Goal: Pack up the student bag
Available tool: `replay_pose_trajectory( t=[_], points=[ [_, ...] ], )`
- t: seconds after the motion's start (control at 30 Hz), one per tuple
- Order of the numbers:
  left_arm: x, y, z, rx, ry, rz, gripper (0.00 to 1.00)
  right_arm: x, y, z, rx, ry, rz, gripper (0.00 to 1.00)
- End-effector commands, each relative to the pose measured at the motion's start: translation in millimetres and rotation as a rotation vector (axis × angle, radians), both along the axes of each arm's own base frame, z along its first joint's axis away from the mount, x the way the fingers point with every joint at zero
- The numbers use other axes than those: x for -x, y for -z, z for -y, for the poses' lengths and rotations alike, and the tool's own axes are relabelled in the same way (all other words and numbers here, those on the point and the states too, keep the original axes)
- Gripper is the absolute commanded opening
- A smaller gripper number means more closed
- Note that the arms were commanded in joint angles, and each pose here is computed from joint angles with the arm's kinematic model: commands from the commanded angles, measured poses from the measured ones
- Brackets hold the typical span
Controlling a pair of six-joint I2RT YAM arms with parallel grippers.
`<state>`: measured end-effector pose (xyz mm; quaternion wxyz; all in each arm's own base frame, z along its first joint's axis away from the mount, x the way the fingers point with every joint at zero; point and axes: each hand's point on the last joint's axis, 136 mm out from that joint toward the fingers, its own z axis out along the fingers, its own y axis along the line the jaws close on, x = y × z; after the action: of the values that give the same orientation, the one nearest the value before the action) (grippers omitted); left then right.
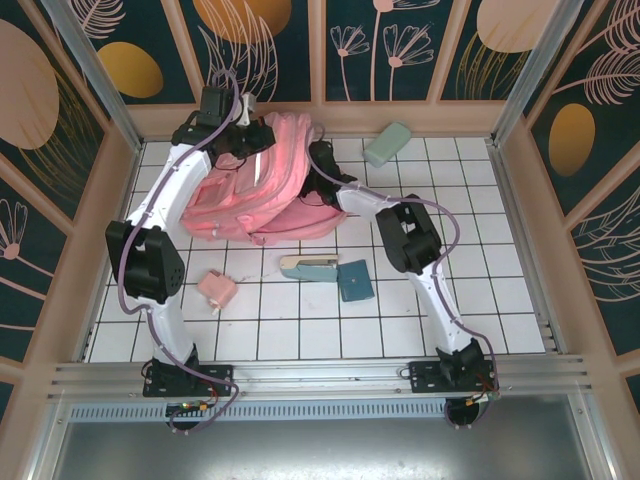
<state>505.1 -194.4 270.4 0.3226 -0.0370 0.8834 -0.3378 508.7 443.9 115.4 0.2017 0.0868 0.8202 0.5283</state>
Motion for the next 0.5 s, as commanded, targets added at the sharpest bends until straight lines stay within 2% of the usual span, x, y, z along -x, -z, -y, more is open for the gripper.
replay_pose_trajectory(
  t=[0.0,0.17,0.47],
  points=[
    [2.2,-73.8,1.4,0.107,0.042,0.199,0.00,4.0,-64.2,12.9,0.010,-0.002,0.128,0.64],
    [1.1,-74.0,-4.5,0.137,0.037,0.194,0.00,9.0,-59.8,31.5,0.039,0.013,0.116,0.69],
    [6.2,-63.2,-3.1,0.151,0.055,0.171,0.00,36.7,-61.4,75.7,0.134,0.038,0.154,0.68]
  ],
)
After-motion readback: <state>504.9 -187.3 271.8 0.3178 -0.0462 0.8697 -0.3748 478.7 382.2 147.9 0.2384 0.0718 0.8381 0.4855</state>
